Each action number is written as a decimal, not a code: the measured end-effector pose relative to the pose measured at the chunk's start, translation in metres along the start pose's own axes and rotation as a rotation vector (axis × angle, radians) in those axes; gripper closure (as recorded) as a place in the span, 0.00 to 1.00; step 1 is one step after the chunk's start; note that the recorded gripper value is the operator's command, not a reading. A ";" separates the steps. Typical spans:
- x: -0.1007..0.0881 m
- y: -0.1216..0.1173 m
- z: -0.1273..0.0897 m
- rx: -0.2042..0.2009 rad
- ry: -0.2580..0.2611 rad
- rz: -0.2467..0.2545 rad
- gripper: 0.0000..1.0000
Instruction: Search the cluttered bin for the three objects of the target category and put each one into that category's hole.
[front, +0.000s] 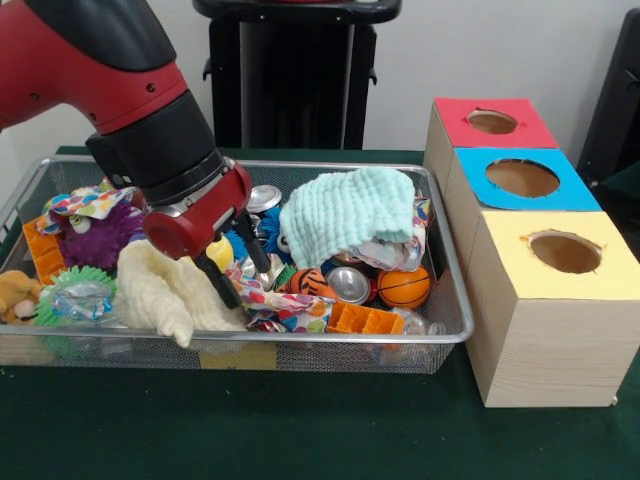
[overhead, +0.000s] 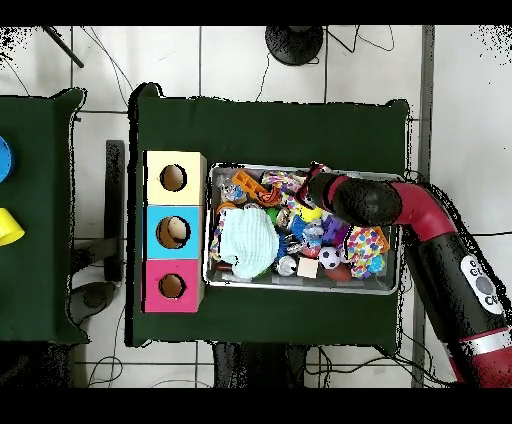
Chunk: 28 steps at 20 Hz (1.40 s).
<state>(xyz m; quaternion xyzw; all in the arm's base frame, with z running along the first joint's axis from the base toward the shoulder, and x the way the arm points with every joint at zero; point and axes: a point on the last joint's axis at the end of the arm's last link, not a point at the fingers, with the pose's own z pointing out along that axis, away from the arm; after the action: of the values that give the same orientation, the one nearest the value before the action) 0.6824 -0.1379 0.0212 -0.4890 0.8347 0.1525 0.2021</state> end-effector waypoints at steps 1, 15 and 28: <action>0.000 0.001 0.001 -0.005 0.000 -0.002 0.00; 0.003 0.011 0.015 -0.046 -0.017 -0.031 0.00; 0.004 0.011 0.015 -0.046 -0.018 -0.033 0.00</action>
<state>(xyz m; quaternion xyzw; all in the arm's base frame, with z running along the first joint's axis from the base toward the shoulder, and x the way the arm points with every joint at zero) 0.6738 -0.1290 0.0067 -0.5059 0.8210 0.1724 0.2007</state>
